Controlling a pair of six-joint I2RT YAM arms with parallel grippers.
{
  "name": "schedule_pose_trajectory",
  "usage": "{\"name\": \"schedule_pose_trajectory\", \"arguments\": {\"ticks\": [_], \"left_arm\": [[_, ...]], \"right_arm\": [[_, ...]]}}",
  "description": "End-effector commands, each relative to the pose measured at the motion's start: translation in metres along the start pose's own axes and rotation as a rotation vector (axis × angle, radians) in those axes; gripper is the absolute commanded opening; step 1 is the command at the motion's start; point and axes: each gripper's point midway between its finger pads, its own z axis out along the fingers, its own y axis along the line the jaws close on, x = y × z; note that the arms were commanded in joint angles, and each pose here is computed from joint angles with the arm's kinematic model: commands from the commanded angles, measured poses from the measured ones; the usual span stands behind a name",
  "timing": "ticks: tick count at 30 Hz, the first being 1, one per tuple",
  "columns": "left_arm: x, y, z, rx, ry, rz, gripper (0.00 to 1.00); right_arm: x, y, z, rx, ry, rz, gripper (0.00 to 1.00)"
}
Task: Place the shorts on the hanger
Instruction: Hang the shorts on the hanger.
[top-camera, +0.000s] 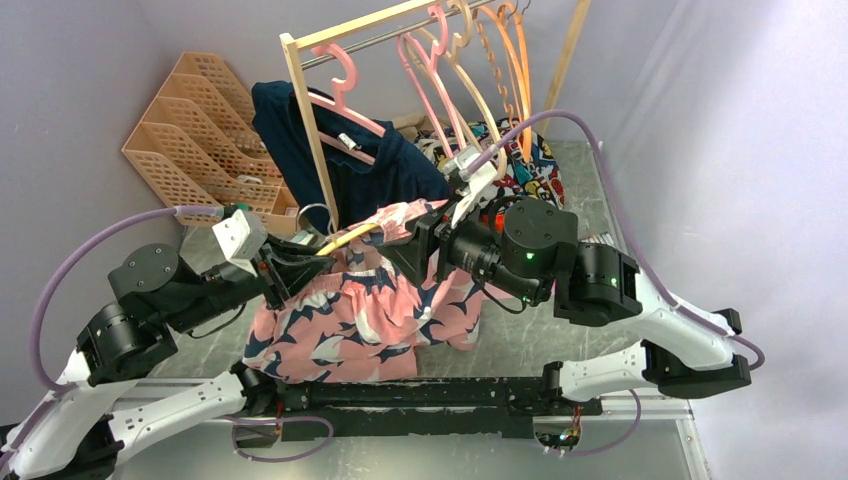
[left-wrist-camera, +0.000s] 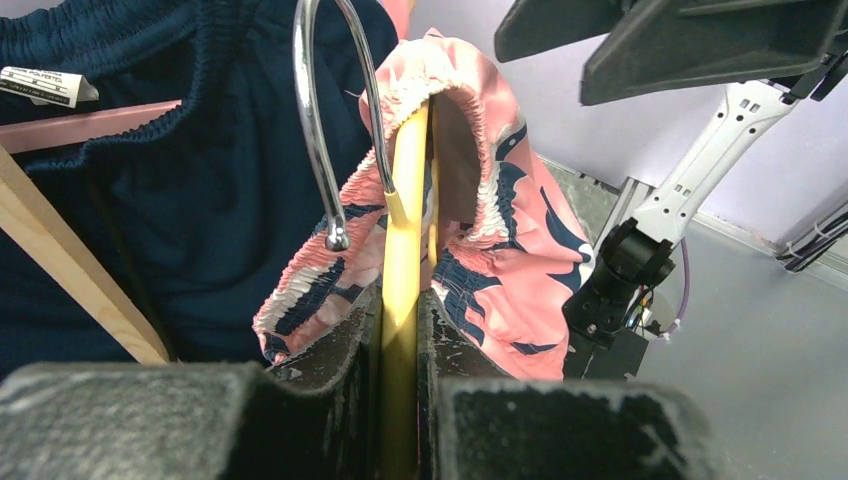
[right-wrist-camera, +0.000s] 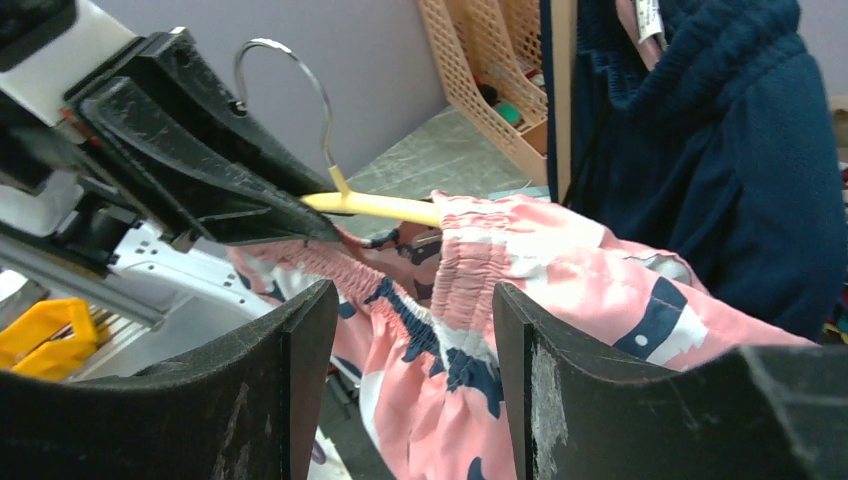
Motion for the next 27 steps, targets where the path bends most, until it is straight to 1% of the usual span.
{"name": "schedule_pose_trajectory", "arguments": {"ticks": [1,10,12,17,23,27], "left_arm": [[-0.032,-0.01,-0.001,0.051,-0.124,-0.002,0.07],[-0.032,-0.015,0.001,0.078,-0.129,0.006,0.07],[-0.032,-0.016,0.001,0.084,-0.128,0.006,0.07],[-0.03,-0.017,-0.001,0.09,-0.127,0.009,0.07],[-0.029,-0.023,-0.003,0.13,-0.129,0.014,0.07],[-0.027,-0.035,-0.004,0.196,-0.13,0.018,0.07]], "right_arm": [[-0.011,-0.011,0.005,0.078,-0.041,-0.019,0.62],[0.006,-0.022,0.02,0.159,0.006,-0.055,0.61],[0.008,-0.026,0.023,0.184,0.006,-0.061,0.59],[0.008,-0.033,0.025,0.226,-0.013,-0.065,0.45],[0.011,-0.039,0.03,0.272,-0.001,-0.087,0.27],[0.012,-0.028,0.035,0.214,0.004,-0.086,0.15]]}}
